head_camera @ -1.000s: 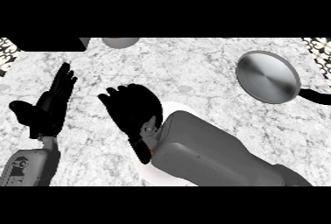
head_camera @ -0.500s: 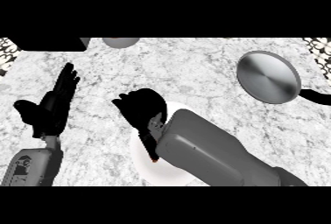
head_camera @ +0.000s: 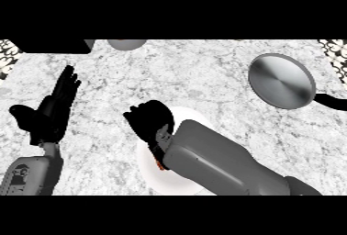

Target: Pick the croissant from the plate and place it in the pan

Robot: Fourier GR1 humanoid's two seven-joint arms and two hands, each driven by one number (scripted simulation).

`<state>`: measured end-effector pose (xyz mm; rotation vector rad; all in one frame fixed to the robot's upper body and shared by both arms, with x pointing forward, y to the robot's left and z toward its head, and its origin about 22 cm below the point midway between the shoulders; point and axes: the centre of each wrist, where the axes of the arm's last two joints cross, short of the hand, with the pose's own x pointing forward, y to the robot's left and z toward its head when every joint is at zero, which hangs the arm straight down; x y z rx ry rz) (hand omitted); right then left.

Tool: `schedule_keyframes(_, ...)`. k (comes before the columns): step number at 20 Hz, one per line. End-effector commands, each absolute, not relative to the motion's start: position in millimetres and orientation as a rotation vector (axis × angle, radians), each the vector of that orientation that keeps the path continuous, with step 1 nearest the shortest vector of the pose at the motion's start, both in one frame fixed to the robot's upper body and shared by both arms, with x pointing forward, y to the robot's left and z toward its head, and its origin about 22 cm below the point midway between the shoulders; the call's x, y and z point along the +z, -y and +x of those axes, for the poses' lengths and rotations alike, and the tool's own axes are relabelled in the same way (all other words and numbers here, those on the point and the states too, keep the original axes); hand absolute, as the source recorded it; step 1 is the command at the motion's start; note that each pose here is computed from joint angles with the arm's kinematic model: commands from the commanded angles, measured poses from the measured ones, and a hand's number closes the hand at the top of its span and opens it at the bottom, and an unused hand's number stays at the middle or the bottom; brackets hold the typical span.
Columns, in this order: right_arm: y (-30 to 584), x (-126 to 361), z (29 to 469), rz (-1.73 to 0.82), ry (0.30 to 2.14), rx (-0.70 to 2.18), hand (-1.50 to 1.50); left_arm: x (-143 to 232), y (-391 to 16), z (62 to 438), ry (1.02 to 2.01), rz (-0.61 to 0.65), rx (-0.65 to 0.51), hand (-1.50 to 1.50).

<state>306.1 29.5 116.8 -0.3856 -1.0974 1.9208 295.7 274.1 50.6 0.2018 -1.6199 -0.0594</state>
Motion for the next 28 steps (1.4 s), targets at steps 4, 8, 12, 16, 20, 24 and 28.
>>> schedule_keyframes(4,-35.3,97.9,307.9,-0.547,0.969,2.017,-1.50,45.5,-260.0,288.8,1.598,0.189,-0.069,0.00)
schedule_keyframes(8,-39.3,94.2,308.9,-0.581,0.929,2.040,-1.50,53.6,-267.6,301.1,1.625,0.169,-0.048,0.00)
schedule_keyframes(12,-31.5,79.8,315.7,-0.556,0.877,2.043,-1.50,50.2,-271.6,300.0,1.615,0.220,-0.070,0.00)
schedule_keyframes(16,-41.3,81.0,300.0,-0.555,0.921,2.039,-1.50,23.5,-256.5,310.7,1.621,0.184,-0.069,0.00)
schedule_keyframes(20,-36.5,58.2,302.0,-0.591,0.854,2.082,-1.50,68.0,-275.7,322.2,1.630,0.181,-0.058,0.00)
schedule_keyframes(24,-31.3,51.0,310.2,-0.579,0.826,2.073,-1.50,45.6,-280.4,303.8,1.619,0.201,-0.076,0.00)
schedule_keyframes(28,-35.8,54.7,301.6,-0.569,0.783,2.094,-1.50,57.2,-277.3,307.1,1.607,0.178,-0.075,0.00)
